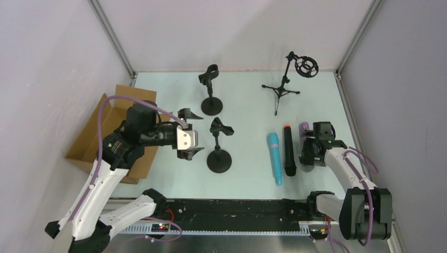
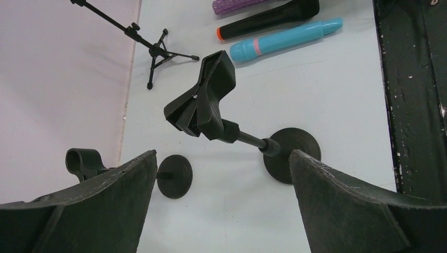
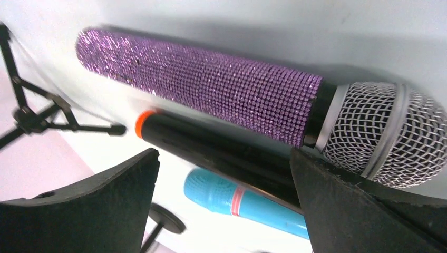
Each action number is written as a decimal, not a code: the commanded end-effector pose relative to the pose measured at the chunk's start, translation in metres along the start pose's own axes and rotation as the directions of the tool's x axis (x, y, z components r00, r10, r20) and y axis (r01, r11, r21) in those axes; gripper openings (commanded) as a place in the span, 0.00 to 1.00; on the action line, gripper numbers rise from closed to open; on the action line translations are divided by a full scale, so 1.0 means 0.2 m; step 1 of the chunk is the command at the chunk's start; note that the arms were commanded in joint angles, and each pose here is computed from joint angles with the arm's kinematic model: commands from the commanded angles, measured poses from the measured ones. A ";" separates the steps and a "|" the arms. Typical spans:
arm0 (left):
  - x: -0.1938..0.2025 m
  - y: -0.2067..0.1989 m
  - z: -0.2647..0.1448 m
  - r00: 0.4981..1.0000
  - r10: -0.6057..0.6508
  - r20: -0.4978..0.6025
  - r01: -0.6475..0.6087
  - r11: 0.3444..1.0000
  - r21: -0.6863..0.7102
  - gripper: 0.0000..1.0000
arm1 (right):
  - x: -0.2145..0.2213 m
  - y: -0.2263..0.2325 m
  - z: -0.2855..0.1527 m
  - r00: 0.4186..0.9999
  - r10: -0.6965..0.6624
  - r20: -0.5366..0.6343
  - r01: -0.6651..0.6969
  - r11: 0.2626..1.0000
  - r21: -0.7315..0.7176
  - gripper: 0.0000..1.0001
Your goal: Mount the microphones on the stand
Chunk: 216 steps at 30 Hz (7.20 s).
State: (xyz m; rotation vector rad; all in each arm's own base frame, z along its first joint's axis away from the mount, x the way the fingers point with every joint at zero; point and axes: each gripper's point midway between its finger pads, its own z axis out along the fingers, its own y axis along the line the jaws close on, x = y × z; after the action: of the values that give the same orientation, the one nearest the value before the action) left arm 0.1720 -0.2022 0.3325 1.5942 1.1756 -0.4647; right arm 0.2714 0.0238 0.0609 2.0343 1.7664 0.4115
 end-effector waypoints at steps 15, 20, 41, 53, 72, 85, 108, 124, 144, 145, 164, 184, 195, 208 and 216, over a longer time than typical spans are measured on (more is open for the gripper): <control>-0.04 -0.01 -0.03 0.999 0.036 0.029 -0.035 0.999 -0.019 1.00 | -0.43 -0.11 0.05 0.954 0.218 0.206 -0.242 0.965 0.098 0.98; 0.00 -0.03 -0.02 0.998 0.056 0.016 -0.056 0.998 -0.013 1.00 | -0.28 0.11 0.01 0.997 -0.025 0.077 0.026 1.000 -0.013 0.96; 0.02 0.00 -0.01 1.000 -0.006 -0.011 0.006 1.000 -0.024 1.00 | -0.79 0.36 0.02 0.758 -0.628 0.176 0.570 0.769 0.290 1.00; 0.06 -0.04 -0.02 1.000 0.025 -0.018 -0.025 0.999 -0.022 1.00 | -0.84 0.25 0.16 0.770 -0.630 0.101 0.562 0.744 0.363 0.99; -0.04 0.06 -0.04 1.000 -0.005 0.015 0.006 0.999 -0.049 1.00 | -0.29 0.48 -0.13 0.583 -0.799 0.148 0.788 0.600 0.138 0.99; -0.20 0.14 -0.04 0.993 -0.074 0.093 0.077 0.997 -0.030 1.00 | -1.12 0.29 -0.03 0.690 -0.679 0.251 0.461 0.680 0.570 1.00; -0.31 0.17 -0.14 0.992 0.007 0.123 0.006 0.995 -0.100 1.00 | -0.60 0.25 0.04 0.542 -0.837 0.074 0.681 0.489 0.544 1.00; -0.33 0.18 -0.17 0.992 0.018 0.128 -0.002 0.993 -0.122 1.00 | -0.12 0.33 -0.03 0.289 -0.956 0.038 0.948 0.292 0.126 0.96; -0.35 0.21 -0.18 0.992 0.018 0.125 0.000 0.990 -0.141 1.00 | 0.14 -0.17 0.07 0.198 -0.973 -0.117 0.977 0.187 0.098 0.81; -0.36 0.22 -0.18 0.992 0.021 0.128 -0.003 0.990 -0.144 1.00 | 0.15 -0.18 0.07 0.194 -0.974 -0.118 0.978 0.183 0.096 0.78; -0.52 0.14 -0.19 0.968 0.075 0.240 -0.062 0.996 -0.062 1.00 | 0.35 0.10 -0.60 0.121 -0.980 0.155 0.947 0.067 -0.315 0.00; -0.46 -0.04 0.13 0.312 0.940 0.136 -0.939 0.327 -0.106 1.00 | 0.90 -0.15 -1.86 -0.212 -0.977 -0.016 0.248 -0.039 -0.968 0.00; -0.66 0.12 0.22 0.301 0.950 0.086 -0.916 0.313 -0.253 1.00 | 0.93 -0.18 -2.08 -0.233 -0.972 0.008 0.117 -0.036 -0.992 0.00; -0.64 0.14 0.27 0.338 0.937 0.086 -0.905 0.349 -0.243 0.70 | 0.98 -0.13 -2.28 -0.235 -0.971 0.039 0.019 -0.044 -0.999 0.00; -0.64 0.11 0.24 0.309 0.948 0.080 -0.910 0.319 -0.265 0.34 | 1.01 -0.08 -2.25 -0.199 -0.980 0.007 0.055 -0.018 -0.998 0.00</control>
State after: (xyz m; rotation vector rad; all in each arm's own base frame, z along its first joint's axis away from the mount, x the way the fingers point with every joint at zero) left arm 0.1556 -0.3034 0.4209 1.7372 -0.0315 0.2599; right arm 0.0692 0.2770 0.3998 -0.5551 2.2774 1.7100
